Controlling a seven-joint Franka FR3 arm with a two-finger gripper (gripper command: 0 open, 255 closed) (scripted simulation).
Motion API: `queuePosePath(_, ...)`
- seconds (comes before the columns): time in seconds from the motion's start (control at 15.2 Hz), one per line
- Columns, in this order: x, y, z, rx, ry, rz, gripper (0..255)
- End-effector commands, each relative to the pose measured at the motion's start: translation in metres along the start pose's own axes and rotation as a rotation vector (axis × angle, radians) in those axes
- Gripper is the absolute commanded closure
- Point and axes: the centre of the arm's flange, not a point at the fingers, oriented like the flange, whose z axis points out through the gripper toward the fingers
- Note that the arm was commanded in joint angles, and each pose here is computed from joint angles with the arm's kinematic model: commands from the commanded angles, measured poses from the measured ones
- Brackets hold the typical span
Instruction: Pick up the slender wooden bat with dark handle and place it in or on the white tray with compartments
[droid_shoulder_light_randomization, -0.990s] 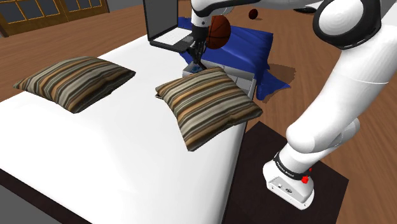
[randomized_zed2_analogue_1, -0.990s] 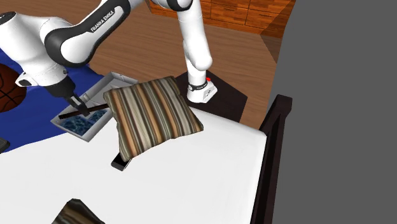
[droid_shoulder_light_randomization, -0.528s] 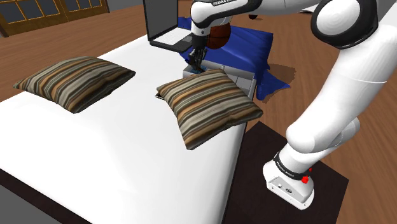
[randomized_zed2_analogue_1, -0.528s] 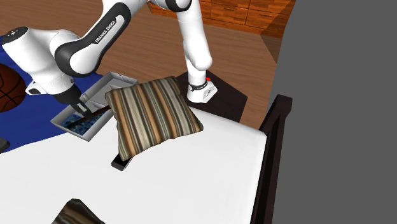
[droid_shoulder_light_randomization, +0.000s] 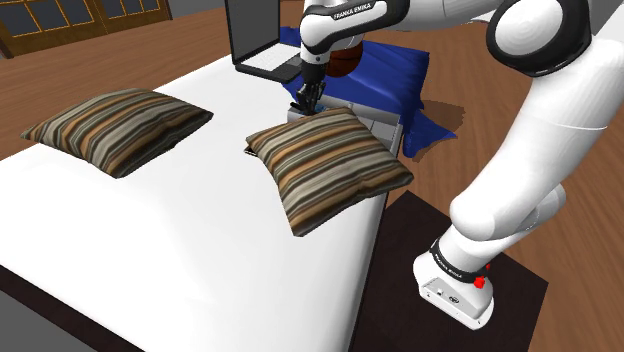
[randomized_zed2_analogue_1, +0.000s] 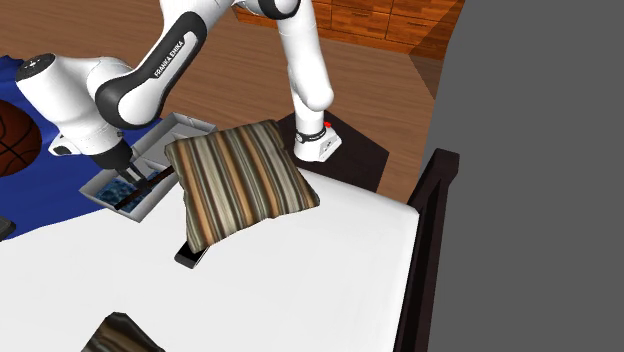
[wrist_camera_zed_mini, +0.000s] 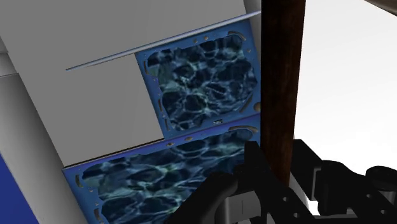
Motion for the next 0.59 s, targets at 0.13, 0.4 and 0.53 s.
queuePosePath(0.13,0.0003,0.0006,0.0066,0.004,-0.007,0.001,255)
queuePosePath(0.4,-0.0002,0.0022,0.0053,0.004,-0.007,0.001,0)
queuePosePath(0.53,0.0003,0.0006,0.0067,0.004,-0.007,0.001,0)
